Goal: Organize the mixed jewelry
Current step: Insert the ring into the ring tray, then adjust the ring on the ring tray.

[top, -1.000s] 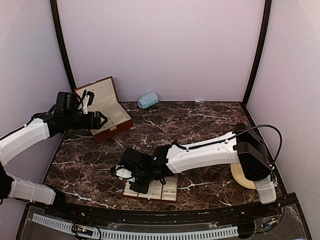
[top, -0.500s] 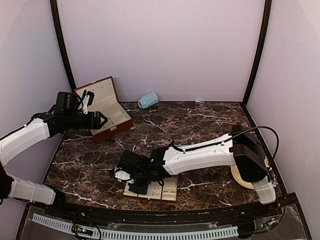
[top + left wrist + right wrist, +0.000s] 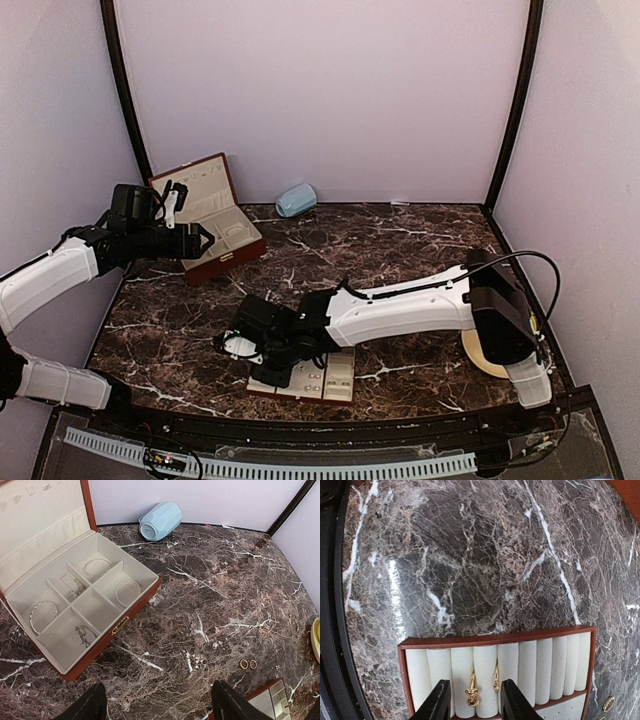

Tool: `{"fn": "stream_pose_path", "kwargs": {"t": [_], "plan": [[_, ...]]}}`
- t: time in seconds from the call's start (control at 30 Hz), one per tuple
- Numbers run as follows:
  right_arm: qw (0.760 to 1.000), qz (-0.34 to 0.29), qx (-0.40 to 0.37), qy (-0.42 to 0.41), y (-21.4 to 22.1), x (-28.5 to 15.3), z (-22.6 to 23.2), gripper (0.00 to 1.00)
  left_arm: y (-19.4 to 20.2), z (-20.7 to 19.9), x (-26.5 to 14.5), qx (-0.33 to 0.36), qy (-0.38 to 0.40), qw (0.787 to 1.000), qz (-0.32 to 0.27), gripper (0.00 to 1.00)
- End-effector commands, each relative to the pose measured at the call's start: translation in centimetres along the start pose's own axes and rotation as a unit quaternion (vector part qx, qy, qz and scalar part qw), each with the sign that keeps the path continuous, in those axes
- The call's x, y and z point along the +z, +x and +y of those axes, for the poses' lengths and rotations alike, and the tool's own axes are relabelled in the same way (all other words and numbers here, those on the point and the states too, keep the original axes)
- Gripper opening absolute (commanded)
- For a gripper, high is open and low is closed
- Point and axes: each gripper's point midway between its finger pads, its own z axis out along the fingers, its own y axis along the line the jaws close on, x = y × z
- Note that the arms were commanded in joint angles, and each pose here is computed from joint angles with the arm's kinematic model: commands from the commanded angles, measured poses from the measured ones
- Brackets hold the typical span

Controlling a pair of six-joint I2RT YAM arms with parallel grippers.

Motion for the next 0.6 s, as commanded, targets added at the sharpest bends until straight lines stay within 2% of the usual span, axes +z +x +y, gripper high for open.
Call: {"fn": "stream_pose_path", "kwargs": {"t": [0.0, 0.1, 0.27, 0.57], "plan": [[0.998, -0.058, 0.027, -0.026, -3.2, -3.6, 0.1, 0.36, -0.2, 0.2, -0.5, 0.007, -0.004, 1.000, -0.012, 0.75], [0.995, -0.073, 0.057, -0.040, -3.4, -4.3, -0.5, 0.34, -0.2, 0.3, -0.6, 0.007, -0.007, 1.000, -0.013, 0.75], [0.986, -0.090, 0.118, -0.070, -3.7, -4.8, -1.6, 0.23, -0.2, 0.4, -0.6, 0.006, -0.009, 1.000, -0.014, 0.75], [0.982, -0.058, 0.160, -0.086, -2.2, -2.5, -1.0, 0.12, -0.1, 0.5, -0.5, 0.006, -0.011, 1.000, -0.014, 0.75]]}}
